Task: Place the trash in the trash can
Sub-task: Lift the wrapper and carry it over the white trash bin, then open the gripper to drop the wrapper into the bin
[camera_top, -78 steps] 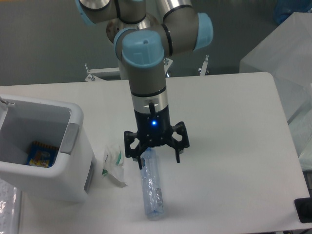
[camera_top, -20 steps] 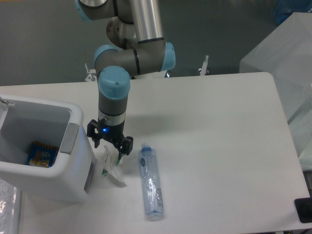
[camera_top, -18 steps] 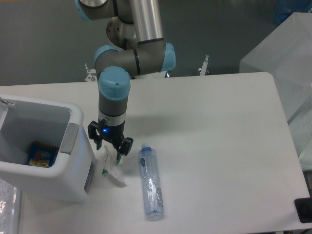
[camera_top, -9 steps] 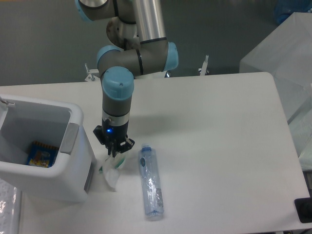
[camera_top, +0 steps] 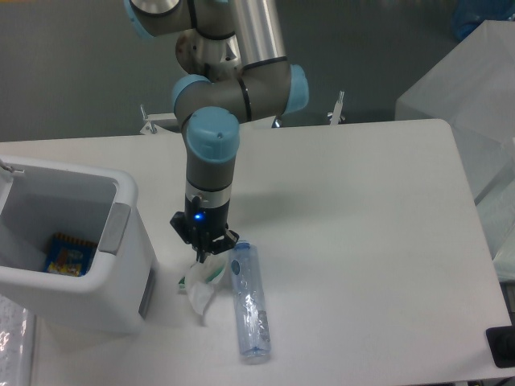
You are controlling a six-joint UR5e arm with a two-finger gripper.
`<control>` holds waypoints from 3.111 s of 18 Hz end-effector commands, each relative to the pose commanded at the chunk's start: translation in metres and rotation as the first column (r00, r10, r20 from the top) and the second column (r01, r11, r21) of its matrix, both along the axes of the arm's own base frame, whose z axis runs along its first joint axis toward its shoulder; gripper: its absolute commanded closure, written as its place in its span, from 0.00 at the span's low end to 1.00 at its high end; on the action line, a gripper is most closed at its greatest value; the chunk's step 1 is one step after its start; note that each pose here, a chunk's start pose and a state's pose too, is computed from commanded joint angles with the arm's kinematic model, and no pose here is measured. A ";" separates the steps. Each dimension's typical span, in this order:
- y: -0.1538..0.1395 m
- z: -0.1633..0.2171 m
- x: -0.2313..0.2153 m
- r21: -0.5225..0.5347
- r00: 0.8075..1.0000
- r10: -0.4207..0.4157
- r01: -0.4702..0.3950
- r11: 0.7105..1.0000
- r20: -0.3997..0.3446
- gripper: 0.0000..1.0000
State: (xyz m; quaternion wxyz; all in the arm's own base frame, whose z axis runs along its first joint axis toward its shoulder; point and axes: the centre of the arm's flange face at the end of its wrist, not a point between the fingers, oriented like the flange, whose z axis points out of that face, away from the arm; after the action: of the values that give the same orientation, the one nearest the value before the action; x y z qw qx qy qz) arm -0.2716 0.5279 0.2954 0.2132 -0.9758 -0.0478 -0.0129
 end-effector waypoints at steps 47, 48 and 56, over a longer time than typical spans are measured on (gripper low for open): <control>0.017 0.208 0.143 0.387 0.983 -0.016 -0.058 0.920 0.184 0.61; 0.017 0.211 0.141 0.395 0.985 -0.028 -0.042 0.918 0.168 0.39; 0.015 0.225 0.130 0.417 0.990 -0.013 -0.047 0.908 0.140 0.01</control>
State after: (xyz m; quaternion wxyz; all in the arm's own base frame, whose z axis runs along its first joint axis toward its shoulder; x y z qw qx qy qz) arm -0.1421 0.5427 0.5209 0.4138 -0.9035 -0.0674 -0.0890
